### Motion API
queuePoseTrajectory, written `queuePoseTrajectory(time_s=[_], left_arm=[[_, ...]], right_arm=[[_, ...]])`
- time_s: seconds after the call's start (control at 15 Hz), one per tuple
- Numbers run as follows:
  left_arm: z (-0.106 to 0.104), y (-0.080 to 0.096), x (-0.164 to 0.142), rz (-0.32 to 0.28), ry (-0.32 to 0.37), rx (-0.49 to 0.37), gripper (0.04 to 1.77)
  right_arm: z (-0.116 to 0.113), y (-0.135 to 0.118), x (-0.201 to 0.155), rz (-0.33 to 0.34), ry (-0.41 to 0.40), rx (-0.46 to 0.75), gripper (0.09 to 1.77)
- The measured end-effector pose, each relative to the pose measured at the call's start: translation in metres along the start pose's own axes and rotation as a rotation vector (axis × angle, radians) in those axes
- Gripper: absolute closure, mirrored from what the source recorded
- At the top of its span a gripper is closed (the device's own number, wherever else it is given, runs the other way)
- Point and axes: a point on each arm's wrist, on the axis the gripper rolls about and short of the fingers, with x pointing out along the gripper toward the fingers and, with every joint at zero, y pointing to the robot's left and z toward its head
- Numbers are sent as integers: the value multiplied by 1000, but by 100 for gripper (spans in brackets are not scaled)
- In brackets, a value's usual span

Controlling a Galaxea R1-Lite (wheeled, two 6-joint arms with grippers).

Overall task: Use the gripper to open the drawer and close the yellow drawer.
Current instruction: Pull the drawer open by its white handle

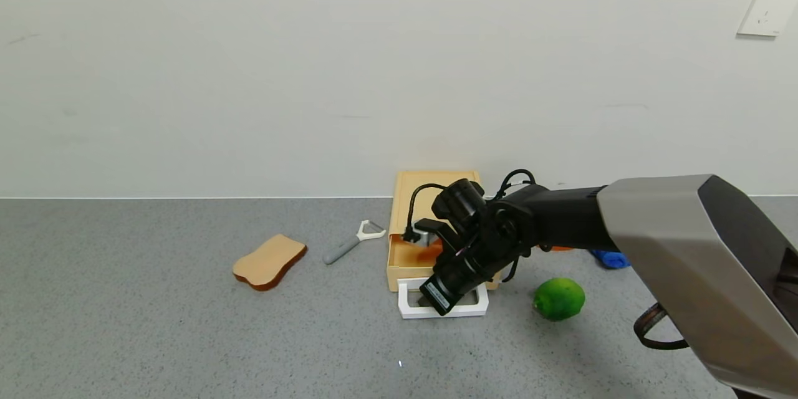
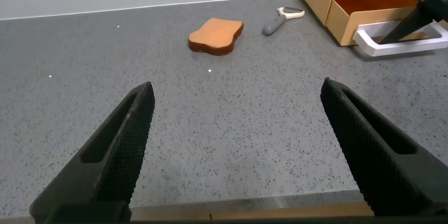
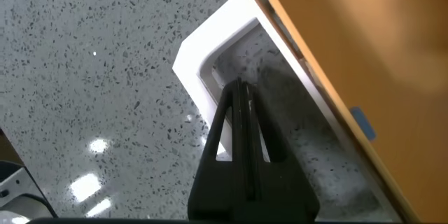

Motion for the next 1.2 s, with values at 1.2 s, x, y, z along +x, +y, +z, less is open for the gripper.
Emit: queuePoseTrajectory(time_s=[1.2], left_arm=[[0,0,0,0,0,0,9]], right_arm=[[-15,30,-8,32,68,48,174]])
